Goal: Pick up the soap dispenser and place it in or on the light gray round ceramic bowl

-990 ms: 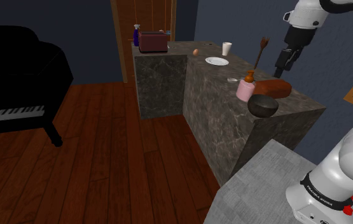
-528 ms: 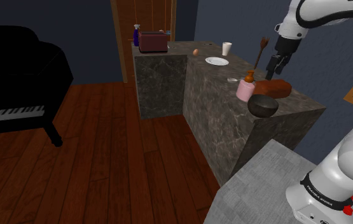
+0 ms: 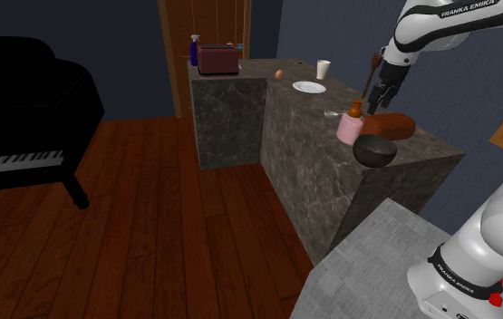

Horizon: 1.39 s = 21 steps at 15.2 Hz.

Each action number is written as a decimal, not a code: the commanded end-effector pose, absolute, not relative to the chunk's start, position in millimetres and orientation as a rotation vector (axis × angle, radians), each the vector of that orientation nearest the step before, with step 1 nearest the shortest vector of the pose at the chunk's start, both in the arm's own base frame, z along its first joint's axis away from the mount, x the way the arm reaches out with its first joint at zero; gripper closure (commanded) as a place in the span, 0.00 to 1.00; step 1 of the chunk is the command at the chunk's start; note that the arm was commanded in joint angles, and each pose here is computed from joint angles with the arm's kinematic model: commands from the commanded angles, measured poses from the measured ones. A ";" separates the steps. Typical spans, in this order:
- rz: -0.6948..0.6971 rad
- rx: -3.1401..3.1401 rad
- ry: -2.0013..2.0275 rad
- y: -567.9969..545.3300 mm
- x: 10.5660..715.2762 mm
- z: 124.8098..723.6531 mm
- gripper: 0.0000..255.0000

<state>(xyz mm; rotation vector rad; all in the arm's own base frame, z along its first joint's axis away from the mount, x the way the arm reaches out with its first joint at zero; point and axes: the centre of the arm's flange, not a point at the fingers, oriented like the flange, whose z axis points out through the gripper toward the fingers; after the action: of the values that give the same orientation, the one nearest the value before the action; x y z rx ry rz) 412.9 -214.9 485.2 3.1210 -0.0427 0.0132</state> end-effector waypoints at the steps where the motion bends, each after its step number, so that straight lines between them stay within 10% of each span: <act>1: 0.016 3.126 -0.056 -234.3 424.1 471.6 0.00; 21: 0.030 3.167 -0.158 -383.0 512.0 348.4 0.00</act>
<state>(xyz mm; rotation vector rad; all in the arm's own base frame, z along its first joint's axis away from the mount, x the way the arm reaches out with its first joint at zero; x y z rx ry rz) 511.7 -382.5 353.2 3.1674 -0.1579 0.0295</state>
